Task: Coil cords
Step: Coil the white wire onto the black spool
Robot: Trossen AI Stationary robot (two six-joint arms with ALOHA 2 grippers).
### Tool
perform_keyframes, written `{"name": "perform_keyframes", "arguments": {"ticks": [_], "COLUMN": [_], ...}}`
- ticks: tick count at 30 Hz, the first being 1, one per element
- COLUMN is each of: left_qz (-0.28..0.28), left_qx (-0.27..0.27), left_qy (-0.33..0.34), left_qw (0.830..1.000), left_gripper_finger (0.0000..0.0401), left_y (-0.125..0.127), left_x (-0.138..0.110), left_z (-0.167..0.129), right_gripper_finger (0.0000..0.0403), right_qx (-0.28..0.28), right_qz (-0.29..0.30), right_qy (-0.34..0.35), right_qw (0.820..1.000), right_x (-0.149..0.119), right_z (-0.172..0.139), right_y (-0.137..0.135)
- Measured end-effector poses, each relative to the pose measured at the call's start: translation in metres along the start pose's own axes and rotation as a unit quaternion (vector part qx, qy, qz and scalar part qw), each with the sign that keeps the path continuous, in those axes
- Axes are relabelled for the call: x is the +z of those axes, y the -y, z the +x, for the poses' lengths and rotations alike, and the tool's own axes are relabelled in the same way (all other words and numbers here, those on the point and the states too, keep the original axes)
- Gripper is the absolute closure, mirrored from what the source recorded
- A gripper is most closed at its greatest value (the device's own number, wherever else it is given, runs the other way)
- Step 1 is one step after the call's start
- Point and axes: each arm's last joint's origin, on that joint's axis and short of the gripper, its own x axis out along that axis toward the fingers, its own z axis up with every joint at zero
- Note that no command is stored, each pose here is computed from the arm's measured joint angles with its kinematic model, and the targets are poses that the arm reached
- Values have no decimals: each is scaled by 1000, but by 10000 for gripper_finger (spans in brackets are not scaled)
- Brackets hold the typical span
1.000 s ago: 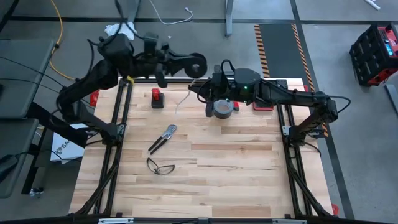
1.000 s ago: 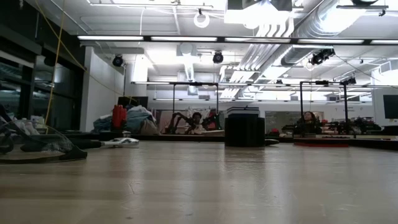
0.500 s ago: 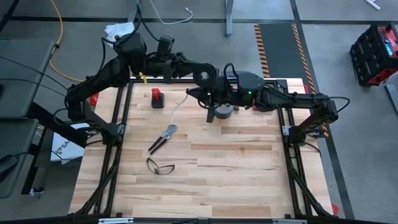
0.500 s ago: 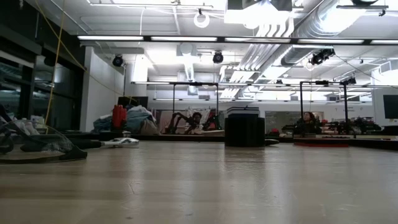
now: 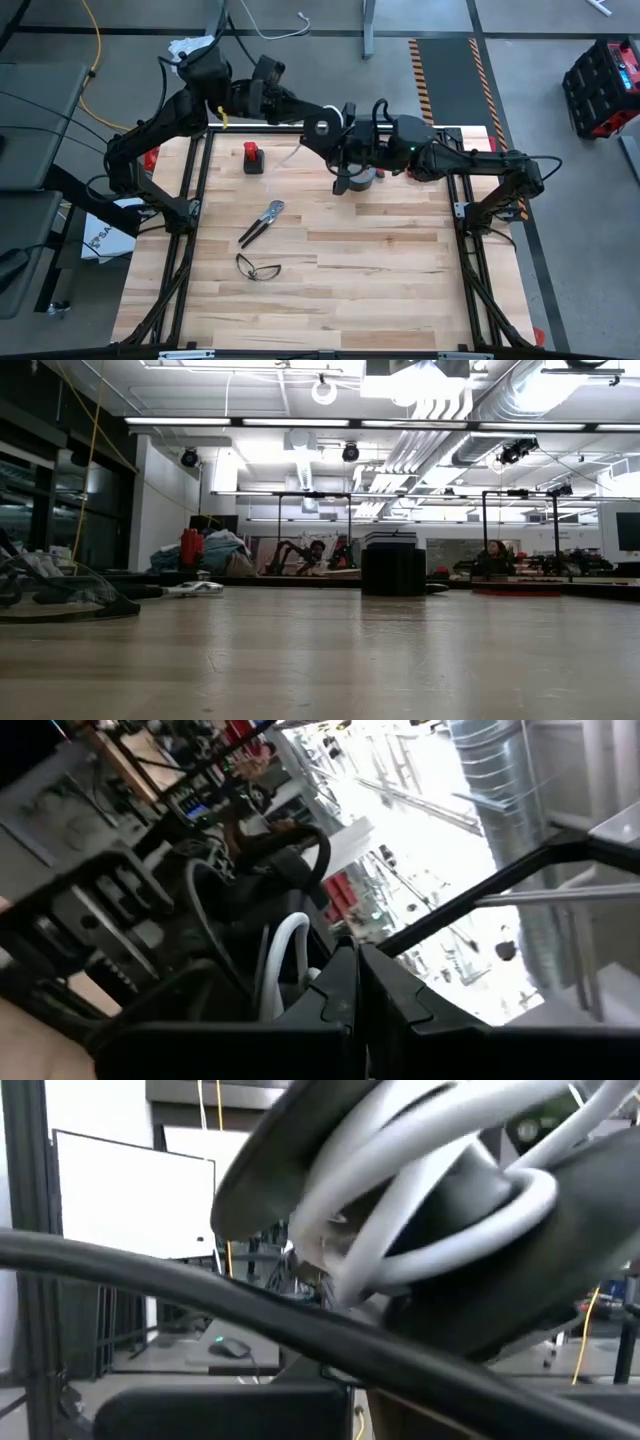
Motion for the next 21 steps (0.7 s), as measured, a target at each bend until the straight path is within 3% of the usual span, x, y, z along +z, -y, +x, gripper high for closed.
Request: {"name": "perform_keyframes", "arguments": {"ticks": [10,13,21], "left_qz": [-61,-79,-113], "left_qx": [-31,-41,-5], "left_qy": [-40,-91,-152], "left_qw": [997,992,982], "left_gripper_finger": [401,401,401], "left_y": [5,6,-2], "left_x": [-5,-12,-22], "left_z": [2,4,2], "right_gripper_finger": [403,403,403], "right_qx": [-2,-7,-9], "right_qz": [-20,-30,-43], "right_qy": [30,44,45], "right_qw": [999,999,998], "right_x": [6,10,9], "right_z": [0,-1,0], "right_y": [1,2,3]}}
